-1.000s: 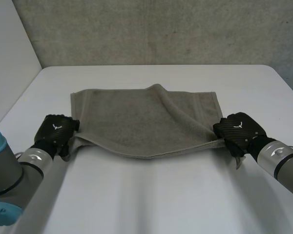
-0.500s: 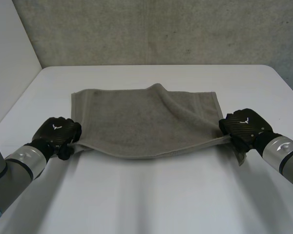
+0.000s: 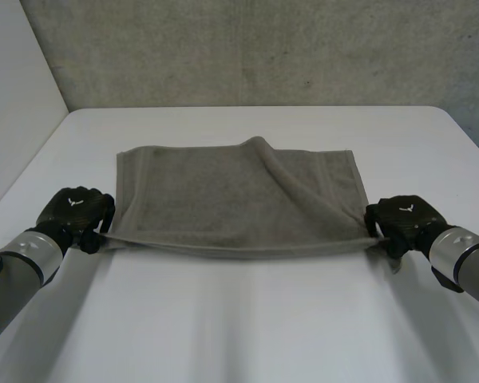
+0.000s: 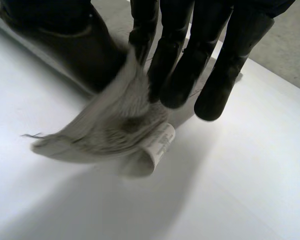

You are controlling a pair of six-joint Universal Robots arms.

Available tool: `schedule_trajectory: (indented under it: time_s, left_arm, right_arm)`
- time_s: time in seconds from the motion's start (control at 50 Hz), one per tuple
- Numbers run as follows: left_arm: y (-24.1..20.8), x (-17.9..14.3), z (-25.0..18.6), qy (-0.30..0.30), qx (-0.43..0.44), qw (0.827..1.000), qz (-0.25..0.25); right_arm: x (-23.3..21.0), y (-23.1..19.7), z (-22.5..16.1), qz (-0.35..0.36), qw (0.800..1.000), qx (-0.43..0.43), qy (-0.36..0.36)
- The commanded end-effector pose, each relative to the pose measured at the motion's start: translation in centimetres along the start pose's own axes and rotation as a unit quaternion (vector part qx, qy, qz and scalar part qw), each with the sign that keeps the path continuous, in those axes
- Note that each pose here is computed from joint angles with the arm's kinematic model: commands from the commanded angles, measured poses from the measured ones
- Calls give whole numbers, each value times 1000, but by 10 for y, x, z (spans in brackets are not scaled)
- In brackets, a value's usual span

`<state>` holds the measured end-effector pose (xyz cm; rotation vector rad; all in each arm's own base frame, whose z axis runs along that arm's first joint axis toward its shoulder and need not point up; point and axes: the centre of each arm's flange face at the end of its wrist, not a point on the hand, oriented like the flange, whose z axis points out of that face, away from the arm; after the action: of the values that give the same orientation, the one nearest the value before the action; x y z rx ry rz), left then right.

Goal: Fold the towel.

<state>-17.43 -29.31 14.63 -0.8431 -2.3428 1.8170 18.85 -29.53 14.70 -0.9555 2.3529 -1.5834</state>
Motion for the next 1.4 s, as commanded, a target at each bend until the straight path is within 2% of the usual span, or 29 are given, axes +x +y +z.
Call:
schedule_trajectory:
  time_s: [0.02, 0.14, 0.18, 0.22, 0.32, 0.36, 0.44, 0.48, 0.56, 0.6, 0.7, 0.72, 0.82, 0.88, 0.96, 1.04, 1.14, 1.32, 1.4]
  left_arm:
    - [-6, 3, -6, 2, 6, 1000, 4]
    - [-52, -5, -36, -25, 76, 997, 9]
    - [-53, -5, -36, -25, 76, 997, 9]
    - [-79, -10, -60, -37, 117, 992, -2]
    - [-87, -11, -83, -49, 122, 991, -1]
    - [-84, -11, -87, -48, 114, 992, 1]
    - [-72, -8, -86, -33, 96, 994, 28]
    - [-65, -8, -81, -24, 84, 996, 35]
    - [-46, -5, -62, -3, 51, 998, 42]
    - [-41, -6, -39, 7, 45, 997, 55]
    - [-34, -4, 1, 22, 32, 998, 47]
    - [-34, -4, 1, 22, 32, 998, 47]
    - [-37, -3, 58, -9, 32, 998, 51]
    - [-37, -4, 72, -18, 35, 998, 50]
    - [-46, 1, 106, -27, 64, 996, 53]
    - [-55, 7, 126, -29, 90, 994, 59]
    - [-61, 3, 160, -61, 122, 989, 64]
    - [-61, 10, 186, -67, 151, 984, 68]
    - [-59, 25, 185, -50, 148, 985, 70]
  right_arm:
    - [10, -24, -12, -17, 999, 25, 28]
    - [15, -84, -57, -51, 993, 92, 43]
    - [15, -94, -66, -61, 992, 99, 40]
    - [17, -101, -76, -71, 992, 96, 37]
    - [22, -103, -102, -124, 992, 33, 16]
    - [22, -100, -115, -176, 984, -17, -9]
    - [19, -97, -119, -221, 973, -47, -34]
    - [21, -95, -114, -225, 972, -50, -39]
    - [34, -85, -77, -205, 975, -63, -57]
    - [36, -83, -66, -206, 974, -65, -60]
    - [24, -87, -32, -232, 968, -57, -76]
    - [20, -88, -19, -238, 966, -57, -77]
    - [20, -92, 19, -248, 967, -40, -52]
    - [26, -85, 45, -238, 970, -30, -34]
    - [28, -78, 79, -238, 971, -21, -6]
    - [28, -74, 95, -241, 970, -20, 8]
    - [33, -67, 115, -232, 972, -18, 30]
    - [45, -60, 138, -213, 974, -18, 81]
    - [45, -58, 138, -206, 975, -20, 81]
